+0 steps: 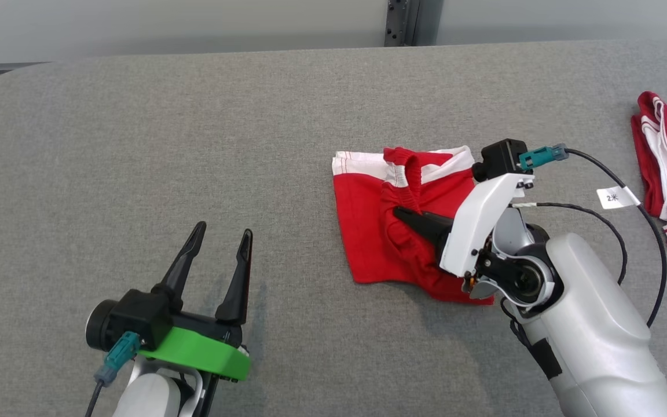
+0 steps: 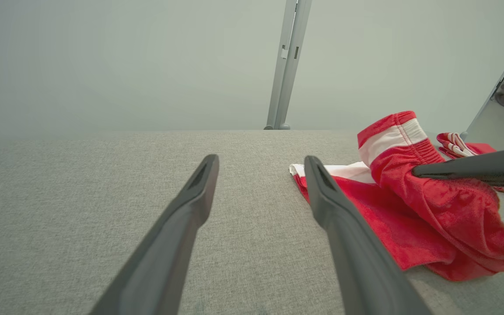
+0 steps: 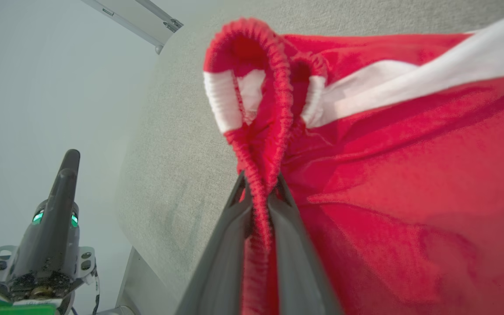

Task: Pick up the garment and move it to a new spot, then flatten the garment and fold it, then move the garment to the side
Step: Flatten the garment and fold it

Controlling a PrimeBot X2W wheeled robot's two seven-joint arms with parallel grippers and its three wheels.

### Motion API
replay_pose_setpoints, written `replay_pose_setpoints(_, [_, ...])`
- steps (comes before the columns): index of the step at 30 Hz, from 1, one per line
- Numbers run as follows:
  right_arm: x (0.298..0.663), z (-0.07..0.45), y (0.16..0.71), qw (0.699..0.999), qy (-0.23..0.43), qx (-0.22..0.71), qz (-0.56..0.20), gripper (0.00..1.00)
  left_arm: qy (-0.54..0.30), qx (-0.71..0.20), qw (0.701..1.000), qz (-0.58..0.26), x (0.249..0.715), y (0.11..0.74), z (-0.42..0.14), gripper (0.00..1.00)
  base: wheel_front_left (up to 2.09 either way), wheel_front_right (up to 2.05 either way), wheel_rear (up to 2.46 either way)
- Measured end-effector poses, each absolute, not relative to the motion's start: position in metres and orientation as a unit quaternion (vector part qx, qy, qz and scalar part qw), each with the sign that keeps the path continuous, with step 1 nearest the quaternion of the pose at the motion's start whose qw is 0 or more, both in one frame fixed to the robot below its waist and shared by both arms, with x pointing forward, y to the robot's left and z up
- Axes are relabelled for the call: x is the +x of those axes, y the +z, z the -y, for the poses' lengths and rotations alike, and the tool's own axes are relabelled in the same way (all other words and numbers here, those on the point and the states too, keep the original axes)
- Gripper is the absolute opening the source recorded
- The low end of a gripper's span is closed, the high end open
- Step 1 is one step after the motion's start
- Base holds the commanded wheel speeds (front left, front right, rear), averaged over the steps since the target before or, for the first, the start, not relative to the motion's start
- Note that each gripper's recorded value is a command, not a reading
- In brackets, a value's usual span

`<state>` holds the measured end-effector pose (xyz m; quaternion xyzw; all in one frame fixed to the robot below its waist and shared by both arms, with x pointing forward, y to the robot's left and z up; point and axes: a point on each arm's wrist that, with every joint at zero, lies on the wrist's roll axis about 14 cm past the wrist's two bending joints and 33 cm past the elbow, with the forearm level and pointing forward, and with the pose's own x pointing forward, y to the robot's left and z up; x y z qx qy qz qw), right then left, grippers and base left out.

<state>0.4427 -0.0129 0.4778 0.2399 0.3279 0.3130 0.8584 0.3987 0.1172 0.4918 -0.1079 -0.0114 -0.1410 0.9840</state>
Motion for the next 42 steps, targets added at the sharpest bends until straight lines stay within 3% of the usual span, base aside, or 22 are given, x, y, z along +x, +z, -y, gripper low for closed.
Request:
replay_pose_setpoints(7, [0.460, 0.006, 0.456, 0.866, 0.287, 0.228, -0.339, 0.00, -0.129, -0.113, 0.985, 0.009, 0.396, 0.490, -0.122, 1.00, 0.00, 0.00, 0.00])
replay_pose_setpoints(8, [0.463, 0.005, 0.454, 0.868, 0.284, 0.224, -0.340, 0.06, -0.127, -0.113, 0.985, 0.009, 0.396, 0.490, -0.124, 1.00, 0.00, 0.00, 0.00])
replay_pose_setpoints(9, [0.465, 0.004, 0.454, 0.869, 0.283, 0.223, -0.340, 0.36, -0.124, -0.114, 0.986, 0.008, 0.395, 0.490, -0.125, 1.00, 0.00, 0.00, 0.00])
replay_pose_setpoints(10, [0.466, 0.003, 0.453, 0.869, 0.282, 0.222, -0.340, 1.00, -0.122, -0.114, 0.986, 0.008, 0.395, 0.490, -0.127, 1.00, 0.00, 0.00, 0.00])
replay_pose_setpoints(22, [0.482, -0.015, 0.501, 0.863, 0.306, 0.298, -0.269, 1.00, -0.123, -0.118, 0.985, 0.012, 0.395, 0.493, -0.124, 1.00, 0.00, 0.00, 0.00])
replay_pose_setpoints(30, [0.510, 0.041, 0.540, 0.939, 0.258, 0.196, -0.114, 1.00, -0.139, -0.116, 0.983, 0.017, 0.398, 0.496, -0.114, 1.00, 0.00, 0.00, 0.00])
replay_pose_setpoints(38, [0.503, 0.079, 0.533, 0.963, 0.216, 0.145, -0.067, 1.00, -0.157, -0.114, 0.981, 0.020, 0.400, 0.498, -0.103, 1.00, 0.00, 0.00, 0.00])
replay_pose_setpoints(39, [0.501, 0.080, 0.530, 0.965, 0.216, 0.137, -0.065, 0.80, -0.158, -0.115, 0.980, 0.020, 0.400, 0.498, -0.102, 1.00, 0.00, 0.00, 0.00])
replay_pose_setpoints(40, [0.498, 0.079, 0.527, 0.965, 0.217, 0.132, -0.066, 0.41, -0.160, -0.115, 0.980, 0.020, 0.400, 0.498, -0.101, 1.00, 0.00, 0.00, 0.00])
replay_pose_setpoints(41, [0.494, 0.076, 0.522, 0.965, 0.220, 0.127, -0.070, 0.24, -0.161, -0.115, 0.980, 0.021, 0.399, 0.499, -0.101, 1.00, 0.00, 0.00, 0.00])
replay_pose_setpoints(42, [0.489, 0.072, 0.514, 0.963, 0.225, 0.122, -0.079, 0.00, -0.161, -0.115, 0.980, 0.021, 0.399, 0.499, -0.100, 1.00, 0.00, 0.00, 0.00])
